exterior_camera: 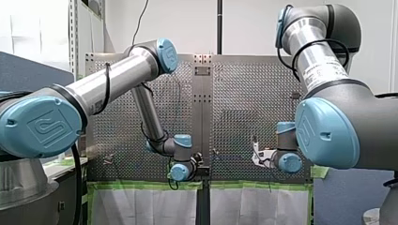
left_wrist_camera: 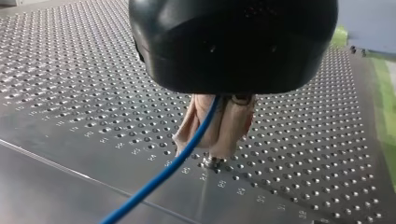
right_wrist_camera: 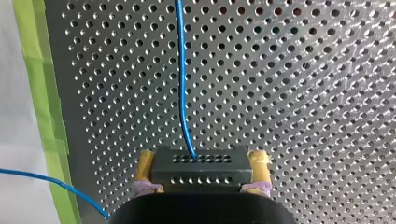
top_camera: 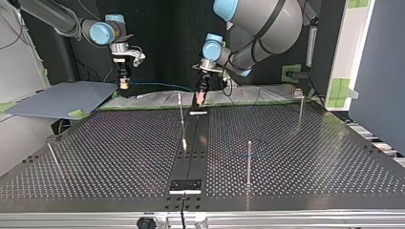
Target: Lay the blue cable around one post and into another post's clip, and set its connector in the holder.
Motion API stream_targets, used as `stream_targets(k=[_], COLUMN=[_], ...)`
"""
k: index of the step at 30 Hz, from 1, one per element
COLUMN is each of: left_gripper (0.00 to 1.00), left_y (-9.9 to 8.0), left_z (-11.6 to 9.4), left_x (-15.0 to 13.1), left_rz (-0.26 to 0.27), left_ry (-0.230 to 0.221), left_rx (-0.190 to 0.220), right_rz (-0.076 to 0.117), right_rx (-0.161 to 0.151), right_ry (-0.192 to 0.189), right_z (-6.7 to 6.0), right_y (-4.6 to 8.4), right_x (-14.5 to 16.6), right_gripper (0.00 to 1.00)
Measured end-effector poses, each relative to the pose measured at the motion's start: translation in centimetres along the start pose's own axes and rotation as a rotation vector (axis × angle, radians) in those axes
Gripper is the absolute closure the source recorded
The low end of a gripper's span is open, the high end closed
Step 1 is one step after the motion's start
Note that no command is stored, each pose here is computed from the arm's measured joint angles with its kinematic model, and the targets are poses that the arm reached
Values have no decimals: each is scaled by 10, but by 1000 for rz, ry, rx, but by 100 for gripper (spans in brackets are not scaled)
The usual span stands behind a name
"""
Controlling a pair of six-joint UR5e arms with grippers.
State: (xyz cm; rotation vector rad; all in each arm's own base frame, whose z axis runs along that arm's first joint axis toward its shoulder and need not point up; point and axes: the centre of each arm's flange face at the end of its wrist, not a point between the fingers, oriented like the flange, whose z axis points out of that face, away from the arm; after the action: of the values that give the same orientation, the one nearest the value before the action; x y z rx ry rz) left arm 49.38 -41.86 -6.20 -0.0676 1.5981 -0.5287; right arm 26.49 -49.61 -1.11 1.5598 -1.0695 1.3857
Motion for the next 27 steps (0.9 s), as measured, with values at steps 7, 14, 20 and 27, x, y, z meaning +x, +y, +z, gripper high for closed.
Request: stream_targets(k=[7,14,20,27], left_gripper=[100,100,100,100], left_y=[-6,-6,-6,-7], left_z=[5,6,6,6], left_x=[-2,-3,-4,-4], left_rz=[11,59,89,99], left_ry=[-15,-24,-28,-30], left_rx=[7,-11,-25,-29], right_rz=[3,-2,-4,-8], right_rx=[-8,-10,-8,16], right_ry=[-9,-16,-3,24], right_z=[1,1,2,9], right_y=[4,5,7,7], right_x=[0,-1,1,5], right_gripper=[81,81,81,81])
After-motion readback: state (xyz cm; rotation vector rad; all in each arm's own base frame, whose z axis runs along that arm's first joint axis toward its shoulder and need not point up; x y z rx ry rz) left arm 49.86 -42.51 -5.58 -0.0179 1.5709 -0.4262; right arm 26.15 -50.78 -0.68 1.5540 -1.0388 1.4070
